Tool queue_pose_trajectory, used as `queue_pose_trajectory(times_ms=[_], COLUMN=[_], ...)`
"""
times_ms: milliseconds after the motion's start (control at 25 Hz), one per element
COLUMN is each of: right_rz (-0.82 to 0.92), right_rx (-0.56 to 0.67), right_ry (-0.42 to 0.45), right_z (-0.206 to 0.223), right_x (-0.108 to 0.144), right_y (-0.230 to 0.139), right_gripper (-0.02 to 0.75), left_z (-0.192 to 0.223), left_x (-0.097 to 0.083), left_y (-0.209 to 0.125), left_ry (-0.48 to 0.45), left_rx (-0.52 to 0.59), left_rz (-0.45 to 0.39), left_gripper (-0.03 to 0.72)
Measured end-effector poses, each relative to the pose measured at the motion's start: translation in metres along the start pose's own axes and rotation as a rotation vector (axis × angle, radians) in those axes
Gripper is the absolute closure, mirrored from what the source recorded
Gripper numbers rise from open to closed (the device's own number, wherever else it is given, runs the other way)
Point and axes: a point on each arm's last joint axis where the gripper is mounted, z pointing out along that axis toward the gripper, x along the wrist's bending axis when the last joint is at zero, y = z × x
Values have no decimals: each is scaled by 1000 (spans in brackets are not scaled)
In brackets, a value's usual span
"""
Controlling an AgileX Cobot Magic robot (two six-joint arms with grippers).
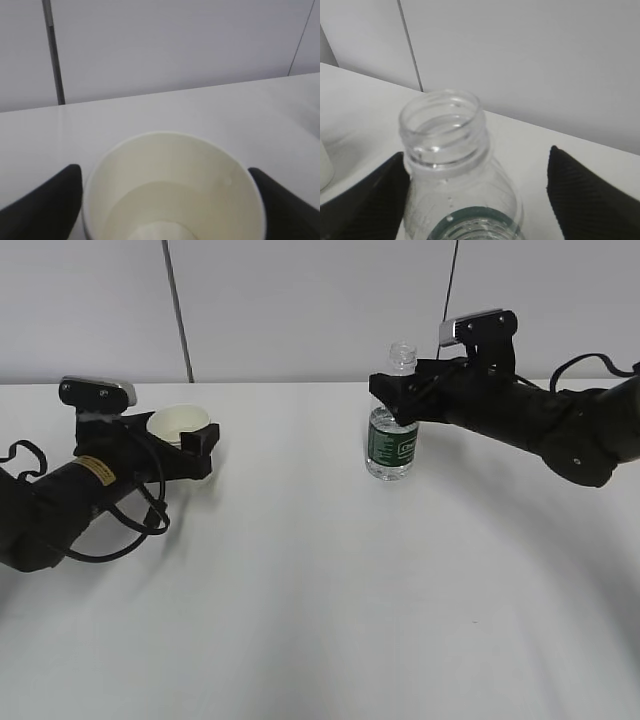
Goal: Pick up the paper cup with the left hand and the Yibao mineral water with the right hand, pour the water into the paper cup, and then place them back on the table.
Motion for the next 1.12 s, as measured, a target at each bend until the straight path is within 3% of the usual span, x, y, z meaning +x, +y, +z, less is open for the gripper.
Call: queue_pose_trajectory(times_ms=[1120], right_rz=[28], right_rx=[-38], right_ry=[9], right_z=[-6], right_x=[3], right_y=[22], right_gripper=[108], left_z=[-1], left_x=[-1], left_y=[8], left_ry=[-2], left_rx=[-3], left_rz=[9], left_gripper=[105])
